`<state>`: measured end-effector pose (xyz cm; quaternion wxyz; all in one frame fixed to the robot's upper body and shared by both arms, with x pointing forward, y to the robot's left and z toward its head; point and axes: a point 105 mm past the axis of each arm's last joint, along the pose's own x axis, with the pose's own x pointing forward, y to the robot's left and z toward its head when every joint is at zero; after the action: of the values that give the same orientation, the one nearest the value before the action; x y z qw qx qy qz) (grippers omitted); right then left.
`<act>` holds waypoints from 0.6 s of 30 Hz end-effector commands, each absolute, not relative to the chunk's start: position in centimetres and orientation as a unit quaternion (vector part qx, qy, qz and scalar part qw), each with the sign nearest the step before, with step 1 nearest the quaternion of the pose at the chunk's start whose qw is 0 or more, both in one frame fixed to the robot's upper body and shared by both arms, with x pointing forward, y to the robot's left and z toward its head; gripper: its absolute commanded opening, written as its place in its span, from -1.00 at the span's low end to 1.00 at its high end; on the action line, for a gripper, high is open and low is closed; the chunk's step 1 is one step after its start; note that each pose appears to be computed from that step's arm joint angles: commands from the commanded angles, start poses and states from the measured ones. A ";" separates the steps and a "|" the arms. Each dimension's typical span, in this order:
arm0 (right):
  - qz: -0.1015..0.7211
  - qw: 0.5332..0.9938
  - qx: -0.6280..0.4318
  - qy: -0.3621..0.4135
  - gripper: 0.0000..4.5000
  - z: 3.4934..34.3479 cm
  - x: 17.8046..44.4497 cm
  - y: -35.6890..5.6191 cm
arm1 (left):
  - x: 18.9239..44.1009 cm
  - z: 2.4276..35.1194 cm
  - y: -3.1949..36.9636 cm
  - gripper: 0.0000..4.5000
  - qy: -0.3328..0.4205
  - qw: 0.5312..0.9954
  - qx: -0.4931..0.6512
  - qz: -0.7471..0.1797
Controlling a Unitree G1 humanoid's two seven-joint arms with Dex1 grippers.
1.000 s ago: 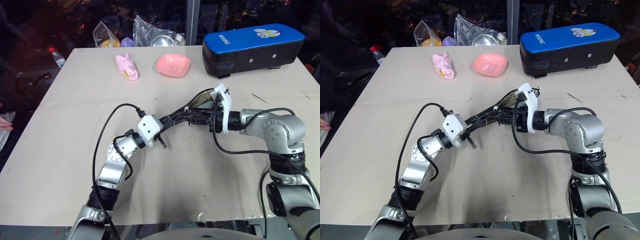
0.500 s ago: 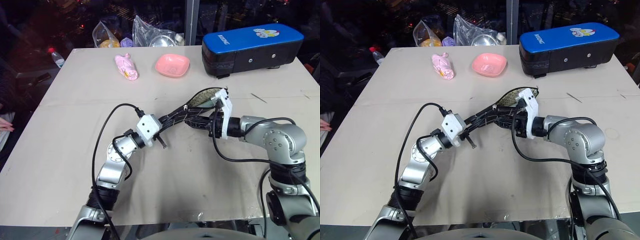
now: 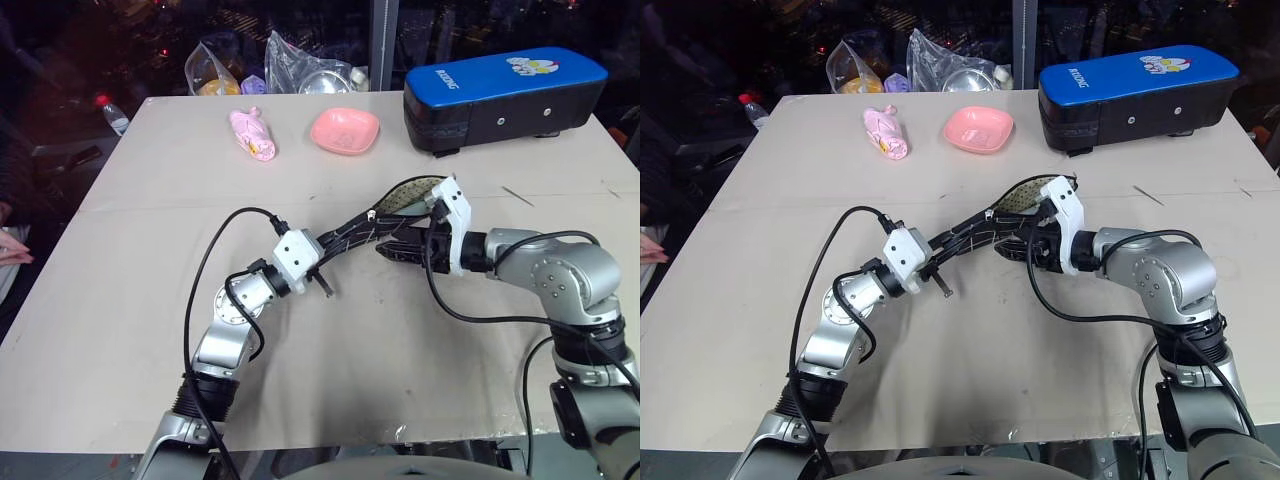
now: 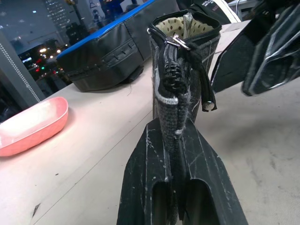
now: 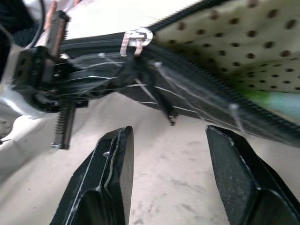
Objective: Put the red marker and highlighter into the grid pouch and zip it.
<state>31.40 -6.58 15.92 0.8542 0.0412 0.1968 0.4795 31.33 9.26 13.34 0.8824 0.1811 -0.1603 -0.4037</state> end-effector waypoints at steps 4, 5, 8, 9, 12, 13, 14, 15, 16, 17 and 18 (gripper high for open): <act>0.500 0.850 0.077 0.148 0.07 18.3 31.7 -4.1 | 31.0 14.0 9.0 -1.00 -0.175 0.880 0.183 -0.402; 0.496 0.852 0.081 0.146 0.07 18.4 31.8 -3.9 | 31.1 14.0 9.0 -1.00 -0.175 0.880 0.183 -0.402; 0.485 0.858 0.089 0.141 -0.16 18.5 32.0 -3.6 | 31.1 14.0 9.1 -1.00 -0.175 0.881 0.184 -0.399; 0.479 0.862 0.091 0.140 -0.29 18.5 32.1 -3.5 | 31.2 13.9 9.2 -1.00 -0.174 0.882 0.185 -0.397; 0.465 0.870 0.088 0.137 -0.91 18.6 32.2 -3.7 | 31.2 13.9 9.3 -1.00 -0.174 0.883 0.186 -0.395; 0.460 0.873 0.090 0.137 -0.96 18.6 32.3 -3.8 | 31.2 13.9 9.4 -1.00 -0.174 0.883 0.186 -0.395; 0.454 0.876 0.094 0.135 -0.96 18.8 32.3 -3.8 | 31.2 13.9 9.4 -1.00 -0.174 0.883 0.185 -0.395; 0.446 0.879 0.101 0.134 -0.96 19.0 32.4 -3.9 | 31.2 13.8 9.4 -1.00 -0.174 0.883 0.185 -0.394; 0.441 0.881 0.107 0.133 -0.96 19.1 32.4 -4.0 | 31.2 13.8 9.4 -1.00 -0.174 0.883 0.185 -0.394; 0.435 0.883 0.113 0.132 -0.96 19.2 32.5 -4.1 | 31.2 13.8 9.4 -1.00 -0.174 0.883 0.185 -0.394; 0.424 0.888 0.120 0.132 -0.96 19.3 32.6 -4.3 | 31.2 13.8 9.4 -1.00 -0.174 0.883 0.185 -0.394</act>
<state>32.60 -3.88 17.54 0.8785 0.1125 0.1646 0.4342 31.37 9.29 13.34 0.8854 0.1781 -0.1627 -0.3973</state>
